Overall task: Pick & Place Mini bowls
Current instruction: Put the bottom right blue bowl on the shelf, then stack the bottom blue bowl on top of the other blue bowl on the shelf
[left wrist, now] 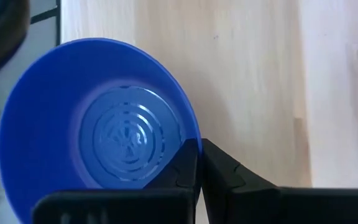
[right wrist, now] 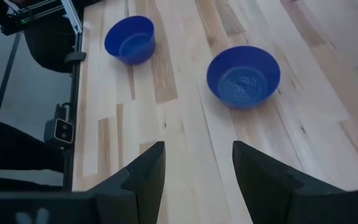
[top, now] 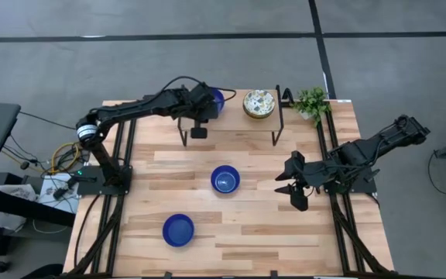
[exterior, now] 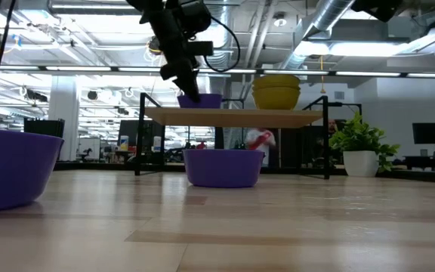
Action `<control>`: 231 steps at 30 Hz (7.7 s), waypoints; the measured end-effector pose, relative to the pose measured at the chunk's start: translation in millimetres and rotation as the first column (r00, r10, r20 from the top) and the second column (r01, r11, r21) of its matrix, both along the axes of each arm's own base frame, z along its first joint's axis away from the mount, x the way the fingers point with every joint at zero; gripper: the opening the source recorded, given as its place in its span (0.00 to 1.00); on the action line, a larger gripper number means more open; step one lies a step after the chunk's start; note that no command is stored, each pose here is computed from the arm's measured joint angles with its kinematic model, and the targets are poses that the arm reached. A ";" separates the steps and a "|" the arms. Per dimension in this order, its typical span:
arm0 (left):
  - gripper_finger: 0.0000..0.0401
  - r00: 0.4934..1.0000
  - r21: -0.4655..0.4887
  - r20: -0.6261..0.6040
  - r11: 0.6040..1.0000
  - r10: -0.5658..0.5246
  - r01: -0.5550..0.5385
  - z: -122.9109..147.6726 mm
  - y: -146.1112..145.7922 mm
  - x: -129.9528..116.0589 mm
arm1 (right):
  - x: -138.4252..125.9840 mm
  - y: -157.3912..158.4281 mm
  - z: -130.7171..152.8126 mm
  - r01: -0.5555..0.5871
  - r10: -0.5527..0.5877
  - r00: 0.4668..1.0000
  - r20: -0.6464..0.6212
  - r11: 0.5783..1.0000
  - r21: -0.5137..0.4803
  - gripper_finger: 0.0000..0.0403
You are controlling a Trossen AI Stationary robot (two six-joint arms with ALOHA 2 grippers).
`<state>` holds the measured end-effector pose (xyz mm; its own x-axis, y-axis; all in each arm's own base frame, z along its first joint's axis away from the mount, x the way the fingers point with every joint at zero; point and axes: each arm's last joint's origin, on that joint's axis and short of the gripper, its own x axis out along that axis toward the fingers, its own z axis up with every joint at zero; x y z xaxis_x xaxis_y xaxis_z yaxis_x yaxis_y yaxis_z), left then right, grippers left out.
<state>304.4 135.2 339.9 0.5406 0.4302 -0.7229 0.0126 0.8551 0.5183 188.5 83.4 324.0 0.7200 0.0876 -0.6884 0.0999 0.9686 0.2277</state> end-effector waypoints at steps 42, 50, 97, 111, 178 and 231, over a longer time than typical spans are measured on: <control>0.23 0.795 -0.292 0.591 0.955 0.139 0.051 111.3 -113.0 -99.2 | 3.0 -7.2 0.0 0.023 -0.023 1.000 -0.009 1.000 0.017 0.44; 0.23 0.729 -0.369 0.667 0.919 0.155 0.142 127.3 -130.8 -134.9 | 3.0 -7.1 0.0 0.023 -0.023 1.000 -0.009 1.000 0.017 0.44; 0.23 0.750 -0.379 0.646 0.913 0.144 0.151 122.7 -135.0 -124.0 | 3.5 -7.0 0.6 0.023 -0.023 1.000 -0.001 1.000 0.020 0.44; 0.23 0.743 -0.429 0.646 0.888 0.173 0.167 123.1 -136.9 -123.9 | 6.3 -5.8 3.9 0.023 -0.025 0.999 0.041 0.999 0.039 0.44; 0.23 0.907 -0.631 -0.305 0.652 0.291 -0.421 -80.1 -315.6 -115.5 | 2.6 -18.2 6.5 -0.028 0.034 0.998 0.055 0.993 -0.111 0.44; 0.67 0.968 -0.756 -0.214 0.605 0.134 -0.251 -100.7 -362.8 -99.5 | -68.3 -29.5 -94.9 -0.071 -0.024 0.781 0.624 0.990 0.126 0.44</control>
